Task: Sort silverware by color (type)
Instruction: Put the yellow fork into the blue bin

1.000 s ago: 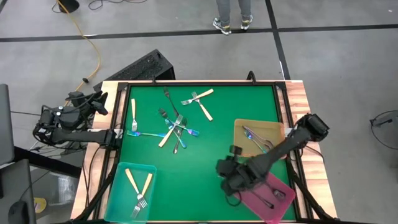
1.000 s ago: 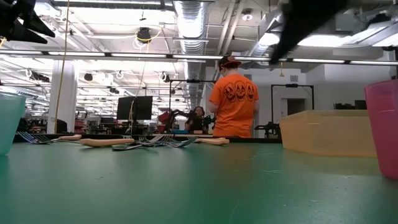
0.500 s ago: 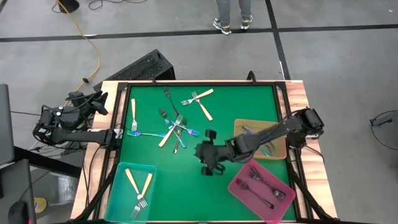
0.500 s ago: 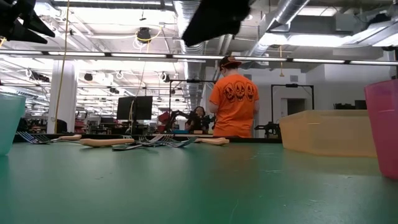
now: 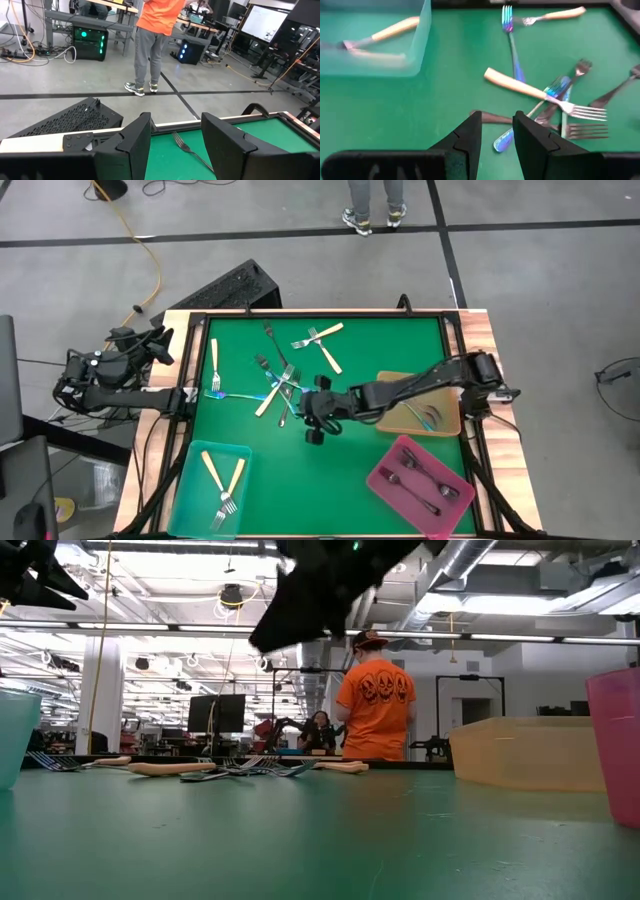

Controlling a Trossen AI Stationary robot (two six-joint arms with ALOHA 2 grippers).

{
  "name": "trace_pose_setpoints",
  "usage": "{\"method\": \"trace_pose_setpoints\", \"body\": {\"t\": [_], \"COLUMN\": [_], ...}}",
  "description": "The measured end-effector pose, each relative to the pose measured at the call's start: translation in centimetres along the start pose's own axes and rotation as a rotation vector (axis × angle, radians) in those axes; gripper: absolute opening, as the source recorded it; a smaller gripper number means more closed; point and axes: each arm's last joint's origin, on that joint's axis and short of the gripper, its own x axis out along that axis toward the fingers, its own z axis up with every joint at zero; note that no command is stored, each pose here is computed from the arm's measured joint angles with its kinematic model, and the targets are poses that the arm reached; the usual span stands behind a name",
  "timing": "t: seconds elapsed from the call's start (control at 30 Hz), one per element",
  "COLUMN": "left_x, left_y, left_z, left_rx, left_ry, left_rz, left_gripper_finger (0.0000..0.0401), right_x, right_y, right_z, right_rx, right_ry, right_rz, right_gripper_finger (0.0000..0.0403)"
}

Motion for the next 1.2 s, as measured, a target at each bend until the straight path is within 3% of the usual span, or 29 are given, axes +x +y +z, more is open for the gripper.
{"method": "trace_pose_setpoints", "body": {"t": [0.33, 0.6, 0.7, 0.8, 1.0, 1.2], "left_x": [0.0, 0.0, 0.0, 0.0, 0.0, 0.0], "left_y": [0.0, 0.0, 0.0, 0.0, 0.0, 0.0], "left_z": [0.0, 0.0, 0.0, 0.0, 0.0, 0.0], "left_rx": [0.000, 0.000, 0.000, 0.000, 0.000, 0.000], "left_ry": [0.000, 0.000, 0.000, 0.000, 0.000, 0.000], "left_rz": [0.000, 0.000, 0.000, 0.000, 0.000, 0.000], "left_gripper_finger": [0.0158, 0.0158, 0.0158, 0.0158, 0.0158, 0.0158], "right_x": [4.8, 5.4, 5.7, 5.8, 5.9, 5.3], "right_y": [-1.2, -2.2, -3.7, -5.8, -10.2, -13.3], "right_z": [-2.3, -1.4, -1.3, -1.6, -3.5, -5.8], "right_rx": [0.021, 0.026, 0.039, 0.134, 0.306, 0.340], "right_ry": [0.003, -0.107, -0.105, -0.090, 0.099, 0.337], "right_rz": [-0.034, -0.048, -0.159, -0.312, -0.409, -0.499], "right_gripper_finger": [0.0133, 0.0133, 0.0133, 0.0133, 0.0133, 0.0133]}}
